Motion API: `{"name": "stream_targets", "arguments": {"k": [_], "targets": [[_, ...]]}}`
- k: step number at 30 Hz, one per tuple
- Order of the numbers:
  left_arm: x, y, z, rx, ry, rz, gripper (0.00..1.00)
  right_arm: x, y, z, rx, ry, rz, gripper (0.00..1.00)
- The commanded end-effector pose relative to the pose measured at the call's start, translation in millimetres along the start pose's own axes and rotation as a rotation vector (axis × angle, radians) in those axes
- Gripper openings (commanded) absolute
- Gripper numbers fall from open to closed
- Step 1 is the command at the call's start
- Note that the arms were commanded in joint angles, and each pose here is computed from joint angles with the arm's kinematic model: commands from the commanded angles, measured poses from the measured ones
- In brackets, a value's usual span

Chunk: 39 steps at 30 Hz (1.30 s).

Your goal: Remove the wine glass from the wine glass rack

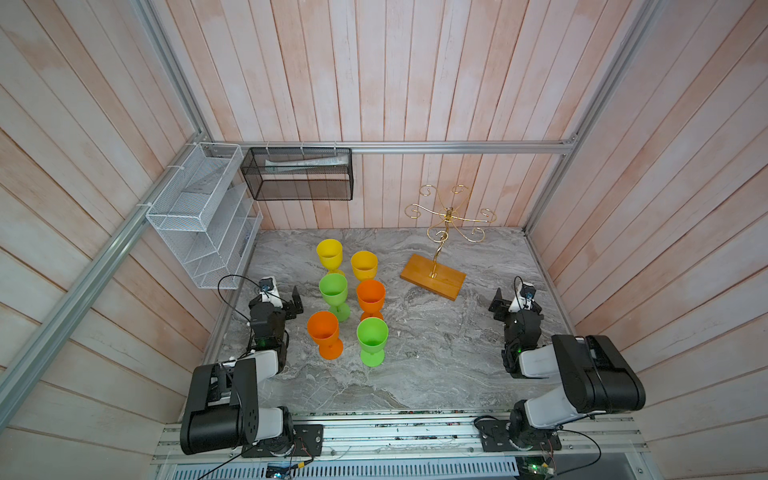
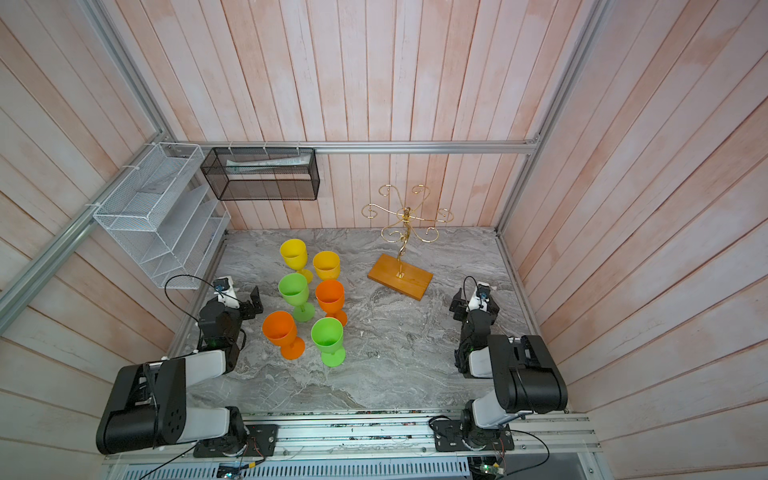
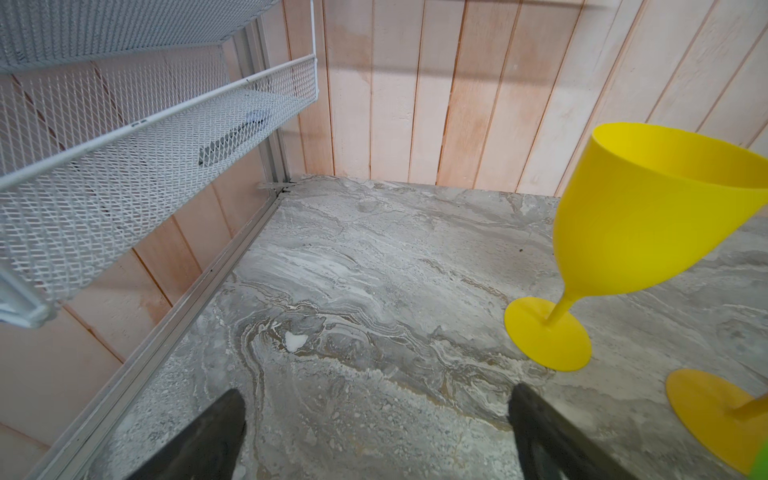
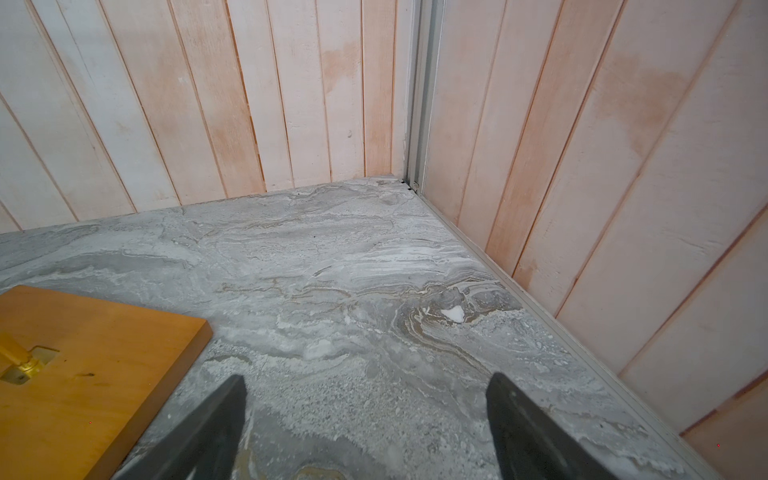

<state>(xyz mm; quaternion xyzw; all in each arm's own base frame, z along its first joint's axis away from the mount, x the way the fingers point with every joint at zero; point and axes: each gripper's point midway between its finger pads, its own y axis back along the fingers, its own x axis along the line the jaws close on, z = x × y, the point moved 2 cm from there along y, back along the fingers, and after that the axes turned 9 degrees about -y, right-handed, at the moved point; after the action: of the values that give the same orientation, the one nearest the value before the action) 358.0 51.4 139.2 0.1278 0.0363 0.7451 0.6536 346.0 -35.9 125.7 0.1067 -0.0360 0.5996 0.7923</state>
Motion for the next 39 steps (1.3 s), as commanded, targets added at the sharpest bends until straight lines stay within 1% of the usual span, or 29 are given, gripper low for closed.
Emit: {"name": "stream_targets", "arguments": {"k": [1, 3, 6, 10, 12, 15, 16, 19, 21, 24, 39], "targets": [[3.1, 2.1, 8.3, -0.035, 0.016, 0.009, 1.00, 0.2, -2.7, 3.7, -0.006, 0.002, -0.014, 0.91], [2.9, 5.0, 9.6, -0.047, 0.019, 0.007, 1.00, -0.2, -2.6, 3.7, -0.006, 0.002, -0.016, 0.91], [1.7, 0.5, 7.3, -0.027, 0.012, -0.001, 1.00, -0.5, -2.8, 3.6, -0.006, 0.002, -0.016, 0.91], [-11.6, -0.6, 8.7, -0.018, -0.019, -0.030, 1.00, -0.2, -2.8, 3.4, -0.005, 0.002, -0.015, 0.92], [-19.5, -2.1, 8.6, -0.012, -0.014, -0.055, 1.00, -0.5, -2.7, 3.2, -0.005, 0.002, -0.016, 0.93], [-29.4, 0.2, 17.3, -0.078, 0.043, -0.112, 1.00, -0.6, -2.5, 3.4, -0.005, 0.001, -0.016, 0.97], [-33.6, -2.4, 15.1, -0.076, 0.035, -0.130, 1.00, -0.2, -2.6, 3.7, -0.006, 0.001, -0.015, 0.97], [-31.6, -8.0, 6.2, -0.077, 0.045, -0.101, 1.00, -0.3, -2.5, 3.3, -0.005, 0.002, -0.015, 0.98], [-37.8, -8.3, 1.9, -0.101, 0.025, -0.116, 1.00, -0.7, -2.5, 3.6, -0.005, 0.002, -0.017, 0.98], [-43.0, -7.2, -1.8, -0.090, 0.002, -0.123, 1.00, -0.2, -2.7, 3.9, -0.006, 0.002, -0.016, 0.98], [-43.9, -8.7, -2.0, -0.085, -0.008, -0.108, 1.00, -0.6, -3.5, 4.1, -0.006, 0.000, -0.017, 0.98]]}}
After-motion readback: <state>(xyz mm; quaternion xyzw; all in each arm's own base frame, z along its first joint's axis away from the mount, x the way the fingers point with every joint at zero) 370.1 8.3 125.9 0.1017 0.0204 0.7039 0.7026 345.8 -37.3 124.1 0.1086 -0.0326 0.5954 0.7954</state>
